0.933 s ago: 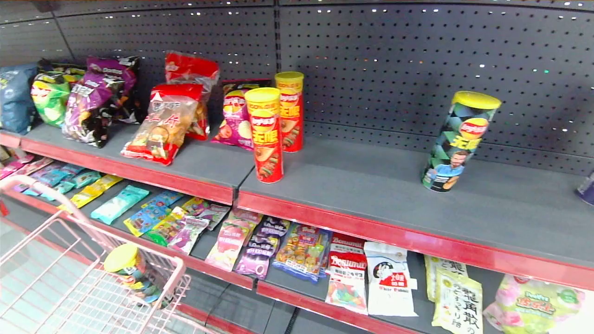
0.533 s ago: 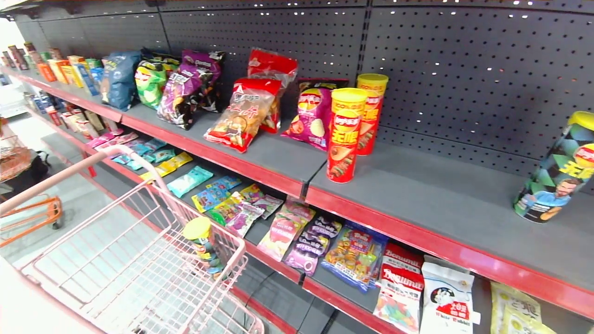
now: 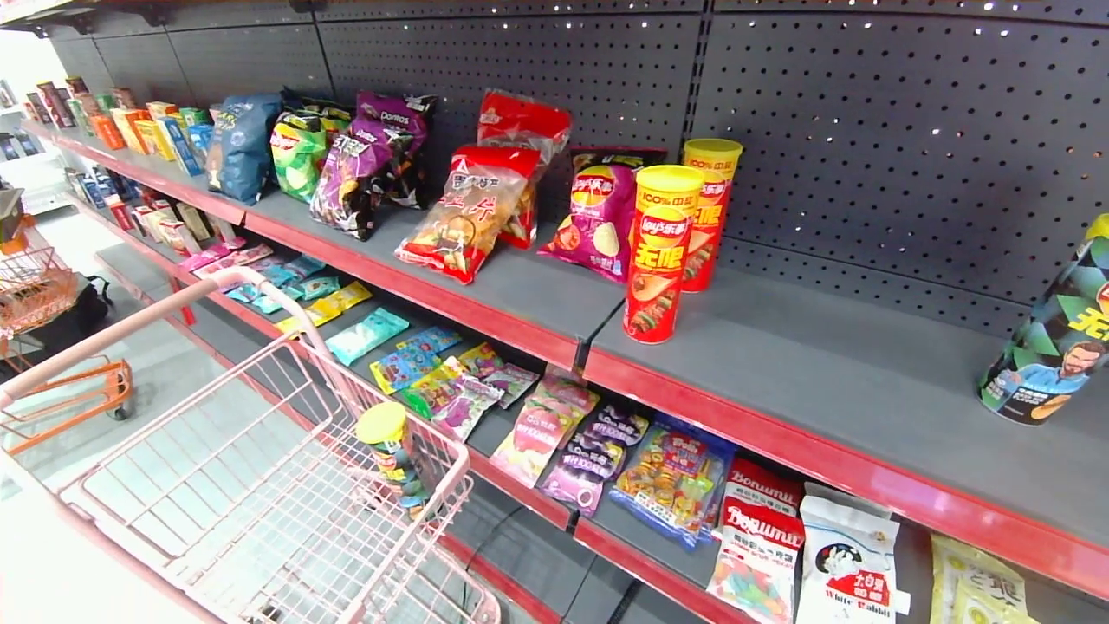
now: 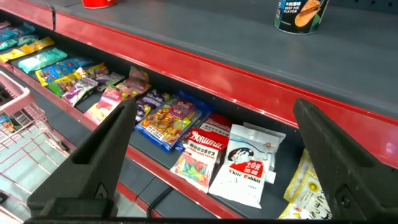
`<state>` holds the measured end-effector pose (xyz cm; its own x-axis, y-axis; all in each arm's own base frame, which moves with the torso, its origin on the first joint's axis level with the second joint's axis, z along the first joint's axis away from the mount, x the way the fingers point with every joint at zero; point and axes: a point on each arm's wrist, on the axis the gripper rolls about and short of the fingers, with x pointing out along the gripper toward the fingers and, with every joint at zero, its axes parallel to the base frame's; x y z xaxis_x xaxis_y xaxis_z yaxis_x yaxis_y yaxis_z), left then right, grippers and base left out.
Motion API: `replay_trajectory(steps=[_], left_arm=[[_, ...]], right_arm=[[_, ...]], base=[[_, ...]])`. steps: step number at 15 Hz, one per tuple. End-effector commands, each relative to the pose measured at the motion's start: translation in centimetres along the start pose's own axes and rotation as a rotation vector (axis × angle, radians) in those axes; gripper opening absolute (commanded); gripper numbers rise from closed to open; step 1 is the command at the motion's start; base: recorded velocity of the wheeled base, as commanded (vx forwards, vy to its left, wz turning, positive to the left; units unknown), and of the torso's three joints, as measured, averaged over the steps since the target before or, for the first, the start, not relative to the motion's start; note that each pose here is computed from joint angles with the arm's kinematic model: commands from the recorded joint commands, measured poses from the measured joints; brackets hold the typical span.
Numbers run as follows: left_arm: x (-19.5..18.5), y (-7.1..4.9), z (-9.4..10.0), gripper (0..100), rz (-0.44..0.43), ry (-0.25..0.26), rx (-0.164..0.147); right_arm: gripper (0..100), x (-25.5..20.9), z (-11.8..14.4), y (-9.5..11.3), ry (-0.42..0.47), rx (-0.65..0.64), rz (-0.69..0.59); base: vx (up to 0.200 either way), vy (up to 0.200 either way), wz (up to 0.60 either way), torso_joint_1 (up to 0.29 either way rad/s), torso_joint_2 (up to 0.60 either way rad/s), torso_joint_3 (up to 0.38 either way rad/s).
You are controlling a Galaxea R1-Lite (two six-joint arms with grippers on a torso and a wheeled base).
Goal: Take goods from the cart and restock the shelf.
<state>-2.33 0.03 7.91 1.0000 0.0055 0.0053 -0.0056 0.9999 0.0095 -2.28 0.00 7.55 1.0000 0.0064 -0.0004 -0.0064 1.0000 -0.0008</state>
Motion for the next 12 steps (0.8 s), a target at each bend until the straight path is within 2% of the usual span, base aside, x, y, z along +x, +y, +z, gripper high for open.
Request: replay_trajectory(steps=[1,2,3,4,5,6,7,8,9,12], left_arm=[[0.6,0.2,8.5,100,0.003,-0.044,-0.129],[1.6,0.2,11.4,100,0.021,-0.041,-0.212],[5.0,0.4,16.8,100,0.12,-0.023,-0.237],[6.0,0.4,17.3,100,0.141,-0.005,-0.226],[8.7,0.4,17.2,100,0.151,0.087,-0.209],[10.6,0.3,16.2,100,0.14,0.176,-0.21],[11.4,0.3,15.4,100,0.129,0.23,-0.206],[12.6,0.1,14.1,100,0.079,0.311,-0.197],[13.3,0.0,13.4,100,0.043,0.353,-0.197],[14.4,-0.3,12.3,100,-0.028,0.419,-0.19]], right_arm=[[100,0.0,0.0,0.0,0.001,-0.001,0.0],[100,0.0,0.0,0.0,0.001,-0.001,0.001],[100,0.0,0.0,0.0,0.0,-0.001,0.001],[100,0.0,0.0,0.0,0.0,-0.001,0.001],[100,0.0,0.0,0.0,0.0,-0.001,0.001],[100,0.0,0.0,0.0,0.0,-0.001,0.001],[100,0.0,0.0,0.0,0.0,0.001,0.001],[100,0.0,0.0,0.0,0.001,-0.001,0.001],[100,0.0,0.0,0.0,0.001,-0.001,0.001],[100,0.0,0.0,0.0,0.001,0.001,0.001]], base=[[0.0,0.0,0.0,0.0,0.0,0.0],[0.0,0.0,0.0,0.0,0.0,0.0],[0.0,0.0,0.0,0.0,0.0,0.0],[0.0,0.0,0.0,0.0,0.0,0.0],[0.0,0.0,0.0,0.0,0.0,0.0],[0.0,0.0,0.0,0.0,0.0,0.0],[0.0,0.0,0.0,0.0,0.0,0.0],[0.0,0.0,0.0,0.0,0.0,0.0],[0.0,0.0,0.0,0.0,0.0,0.0],[0.0,0.0,0.0,0.0,0.0,0.0]])
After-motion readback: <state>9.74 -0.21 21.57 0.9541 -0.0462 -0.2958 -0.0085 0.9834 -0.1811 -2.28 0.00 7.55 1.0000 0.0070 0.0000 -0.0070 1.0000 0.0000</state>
